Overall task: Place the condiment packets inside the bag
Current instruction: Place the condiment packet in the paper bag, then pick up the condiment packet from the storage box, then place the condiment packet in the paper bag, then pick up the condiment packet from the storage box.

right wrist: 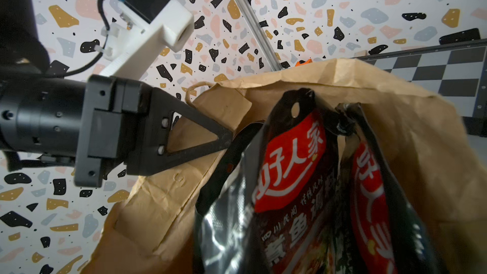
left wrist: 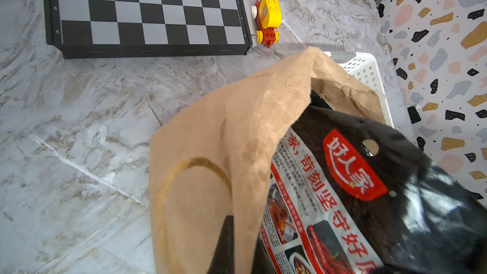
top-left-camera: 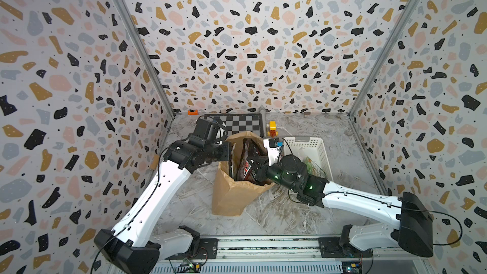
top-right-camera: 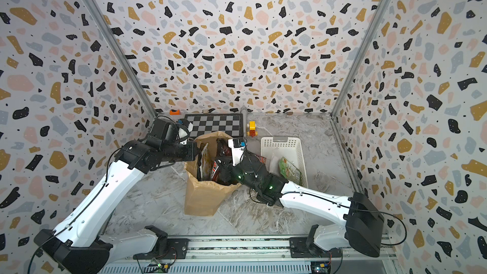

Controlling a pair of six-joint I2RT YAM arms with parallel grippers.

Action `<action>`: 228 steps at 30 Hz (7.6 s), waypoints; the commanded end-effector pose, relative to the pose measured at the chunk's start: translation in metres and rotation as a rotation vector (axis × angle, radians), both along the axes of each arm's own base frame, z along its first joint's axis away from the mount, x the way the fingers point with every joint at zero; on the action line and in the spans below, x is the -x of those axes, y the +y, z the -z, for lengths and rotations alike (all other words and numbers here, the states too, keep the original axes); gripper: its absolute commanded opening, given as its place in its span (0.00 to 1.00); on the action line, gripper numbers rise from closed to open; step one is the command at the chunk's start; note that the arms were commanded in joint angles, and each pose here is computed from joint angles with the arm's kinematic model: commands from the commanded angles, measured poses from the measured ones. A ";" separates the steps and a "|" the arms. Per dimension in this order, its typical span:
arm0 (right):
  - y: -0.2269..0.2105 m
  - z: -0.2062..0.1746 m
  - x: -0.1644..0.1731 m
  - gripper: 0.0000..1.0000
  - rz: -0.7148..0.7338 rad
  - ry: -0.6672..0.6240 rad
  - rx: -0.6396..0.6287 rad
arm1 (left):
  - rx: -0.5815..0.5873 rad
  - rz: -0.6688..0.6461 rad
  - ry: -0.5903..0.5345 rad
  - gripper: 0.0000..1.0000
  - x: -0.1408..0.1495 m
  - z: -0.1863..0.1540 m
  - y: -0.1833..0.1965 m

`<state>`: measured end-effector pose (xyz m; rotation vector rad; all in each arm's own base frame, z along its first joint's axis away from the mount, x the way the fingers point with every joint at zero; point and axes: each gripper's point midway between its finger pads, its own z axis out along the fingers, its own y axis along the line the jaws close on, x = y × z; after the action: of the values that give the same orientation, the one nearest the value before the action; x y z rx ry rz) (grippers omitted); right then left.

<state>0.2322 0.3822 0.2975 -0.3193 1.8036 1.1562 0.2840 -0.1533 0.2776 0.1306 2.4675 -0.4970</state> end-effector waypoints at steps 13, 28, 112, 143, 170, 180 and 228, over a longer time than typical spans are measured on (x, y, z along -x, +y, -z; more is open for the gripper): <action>-0.101 -0.036 0.008 0.65 0.193 -0.158 0.343 | 0.012 0.012 -0.032 0.00 -0.004 -0.006 -0.004; -0.156 0.078 0.026 0.76 -0.022 -0.240 0.830 | 0.445 -0.266 0.039 0.00 -0.021 0.011 0.049; -0.019 -0.139 -0.041 0.00 0.068 -0.171 0.117 | 0.179 -0.105 0.012 0.00 -0.005 0.007 0.034; -0.020 -0.223 -0.012 0.00 -0.030 -0.136 -0.133 | 0.244 -0.102 -0.061 0.00 -0.014 -0.014 0.019; 0.044 -0.085 -0.029 0.00 0.017 0.237 -0.328 | 0.195 -0.094 -0.076 0.00 -0.011 -0.010 0.025; 0.038 -0.030 -0.018 0.30 0.007 0.219 -0.086 | 0.183 -0.081 -0.069 0.00 -0.013 -0.008 0.024; -0.270 0.112 -0.051 0.00 0.541 0.206 1.032 | 0.152 0.018 -0.008 0.00 -0.003 0.007 0.010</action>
<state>0.2825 0.1242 0.1551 -0.3004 2.4178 -0.1400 0.2890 -0.1399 0.2621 0.0497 2.4407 -0.6770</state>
